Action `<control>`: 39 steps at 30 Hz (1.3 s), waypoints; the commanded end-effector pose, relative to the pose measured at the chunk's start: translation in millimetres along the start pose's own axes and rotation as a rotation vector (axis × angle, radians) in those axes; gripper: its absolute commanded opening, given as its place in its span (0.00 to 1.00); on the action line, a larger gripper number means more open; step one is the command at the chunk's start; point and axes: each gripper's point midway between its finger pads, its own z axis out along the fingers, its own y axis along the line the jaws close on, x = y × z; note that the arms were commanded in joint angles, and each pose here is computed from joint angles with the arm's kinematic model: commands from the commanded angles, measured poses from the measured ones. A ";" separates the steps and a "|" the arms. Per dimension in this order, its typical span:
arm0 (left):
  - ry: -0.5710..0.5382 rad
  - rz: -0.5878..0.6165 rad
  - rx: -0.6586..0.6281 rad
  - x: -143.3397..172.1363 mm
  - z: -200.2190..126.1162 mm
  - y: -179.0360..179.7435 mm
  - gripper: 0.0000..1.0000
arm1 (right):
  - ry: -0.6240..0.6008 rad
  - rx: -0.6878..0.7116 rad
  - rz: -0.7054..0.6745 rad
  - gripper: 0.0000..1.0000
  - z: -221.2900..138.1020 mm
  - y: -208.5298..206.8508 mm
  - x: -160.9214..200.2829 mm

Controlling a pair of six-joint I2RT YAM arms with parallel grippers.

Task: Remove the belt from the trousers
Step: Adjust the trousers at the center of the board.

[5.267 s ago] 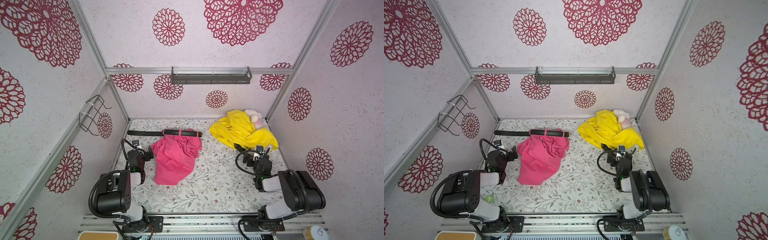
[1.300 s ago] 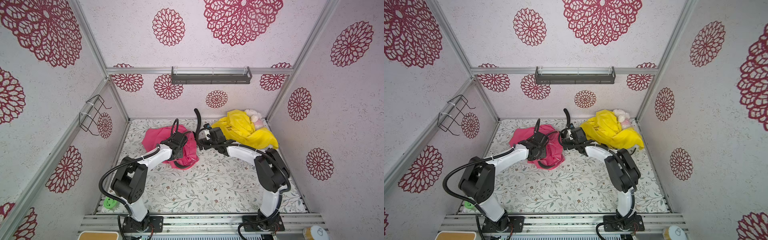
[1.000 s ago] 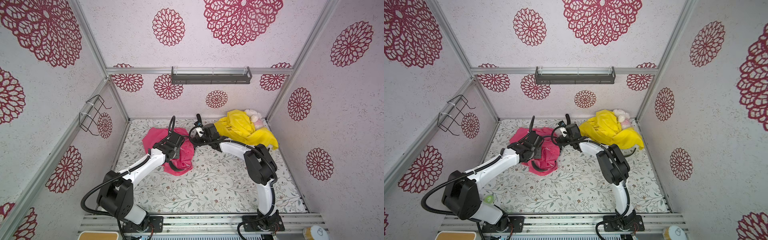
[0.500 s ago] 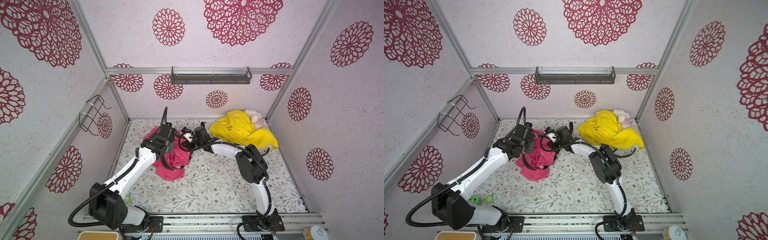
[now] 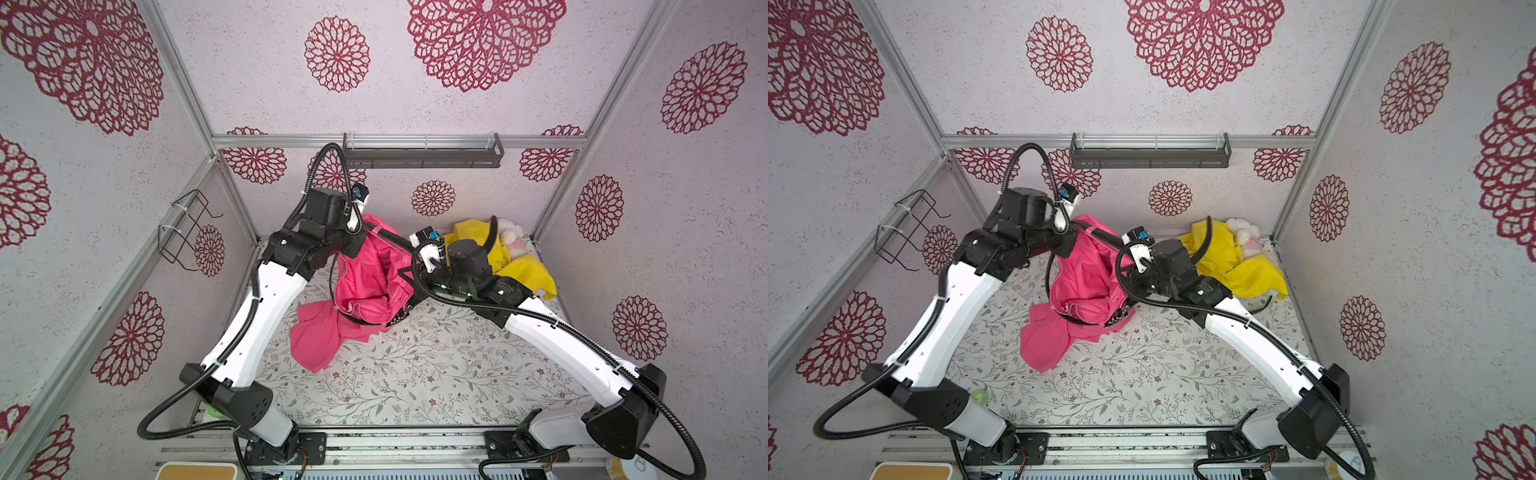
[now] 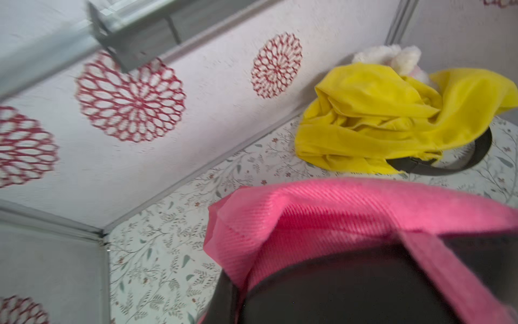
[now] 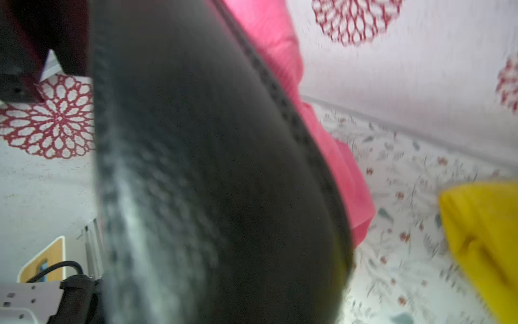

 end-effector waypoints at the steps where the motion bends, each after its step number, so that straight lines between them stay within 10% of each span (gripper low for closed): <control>1: 0.191 -0.116 -0.209 63.5 80.3 54.4 0.02 | 0.174 0.163 0.280 0.00 8.7 -47.8 75.5; 5: 0.309 -0.185 -0.213 103.6 118.2 46.3 0.81 | 0.182 0.242 0.383 0.00 26.7 -73.6 101.3; 7: 0.315 -0.252 -0.212 110.0 110.3 39.1 0.99 | 0.177 0.289 0.432 0.00 31.8 -87.1 109.2; 19: 0.210 -0.586 -0.180 150.8 1.7 -25.9 0.97 | 0.084 0.346 0.531 0.00 34.5 -103.9 99.6; 29: 0.281 -0.640 0.017 174.2 18.5 -97.5 0.98 | 0.065 0.326 0.537 0.00 28.4 -97.2 94.0; 39: 0.297 -0.645 -0.182 204.0 -5.9 -102.6 0.97 | 0.036 0.336 0.539 0.00 19.6 -96.2 88.4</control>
